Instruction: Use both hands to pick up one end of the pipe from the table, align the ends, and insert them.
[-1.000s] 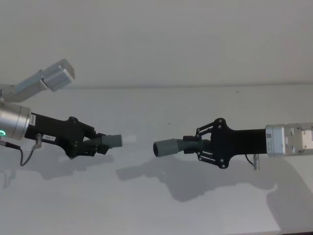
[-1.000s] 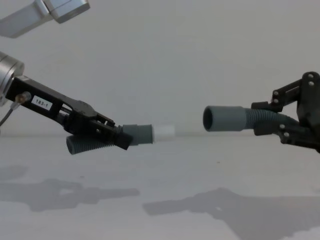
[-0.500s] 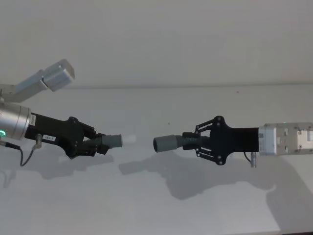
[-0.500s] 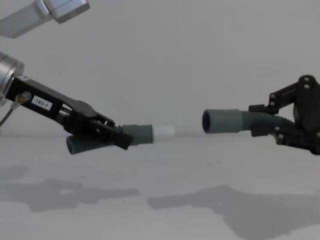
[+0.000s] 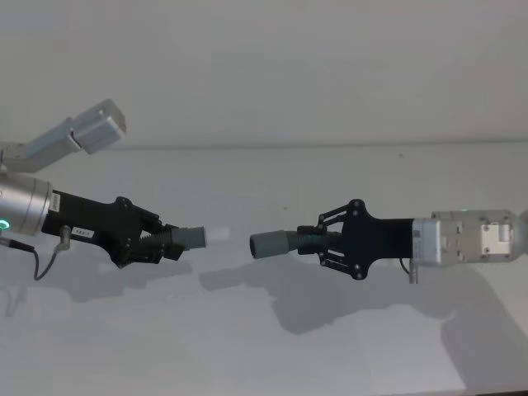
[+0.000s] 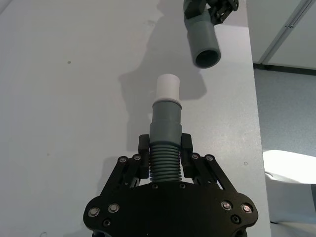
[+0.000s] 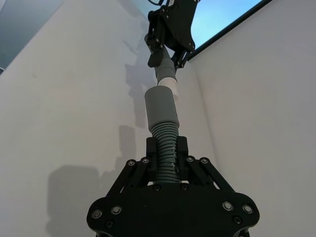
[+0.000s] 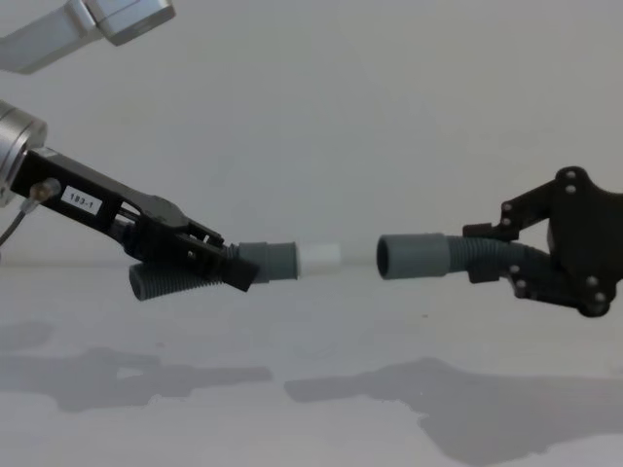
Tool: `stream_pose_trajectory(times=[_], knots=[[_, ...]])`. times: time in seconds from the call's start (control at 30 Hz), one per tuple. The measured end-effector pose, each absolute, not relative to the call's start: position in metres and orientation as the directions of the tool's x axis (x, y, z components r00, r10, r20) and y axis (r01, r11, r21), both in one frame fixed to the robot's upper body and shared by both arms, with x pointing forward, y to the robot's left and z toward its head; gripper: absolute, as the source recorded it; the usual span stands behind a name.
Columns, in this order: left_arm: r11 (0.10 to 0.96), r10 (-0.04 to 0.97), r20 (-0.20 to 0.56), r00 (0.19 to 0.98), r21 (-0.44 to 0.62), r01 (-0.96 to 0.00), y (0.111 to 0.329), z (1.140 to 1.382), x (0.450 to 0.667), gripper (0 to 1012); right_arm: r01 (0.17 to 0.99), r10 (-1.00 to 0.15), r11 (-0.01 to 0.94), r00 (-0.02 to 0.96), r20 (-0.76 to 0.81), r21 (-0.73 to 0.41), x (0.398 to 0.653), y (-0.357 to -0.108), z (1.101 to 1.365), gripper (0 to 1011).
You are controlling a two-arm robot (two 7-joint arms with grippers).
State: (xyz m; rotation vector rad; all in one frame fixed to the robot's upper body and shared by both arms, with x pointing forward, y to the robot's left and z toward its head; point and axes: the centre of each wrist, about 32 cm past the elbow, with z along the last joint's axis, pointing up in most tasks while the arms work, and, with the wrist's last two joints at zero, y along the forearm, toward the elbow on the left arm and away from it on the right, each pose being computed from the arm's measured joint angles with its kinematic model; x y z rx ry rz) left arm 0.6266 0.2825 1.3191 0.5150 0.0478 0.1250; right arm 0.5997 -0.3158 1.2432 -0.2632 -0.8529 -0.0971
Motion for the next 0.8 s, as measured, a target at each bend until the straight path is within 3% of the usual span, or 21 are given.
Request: stream_pose_trajectory(times=[0.8], knots=[[0.863, 0.131, -0.014, 0.991, 0.494, -0.107, 0.283, 1.319, 0.627, 330, 0.24, -0.005, 0.95, 0.647, 0.762, -0.198, 0.61, -0.309, 1.235, 204]])
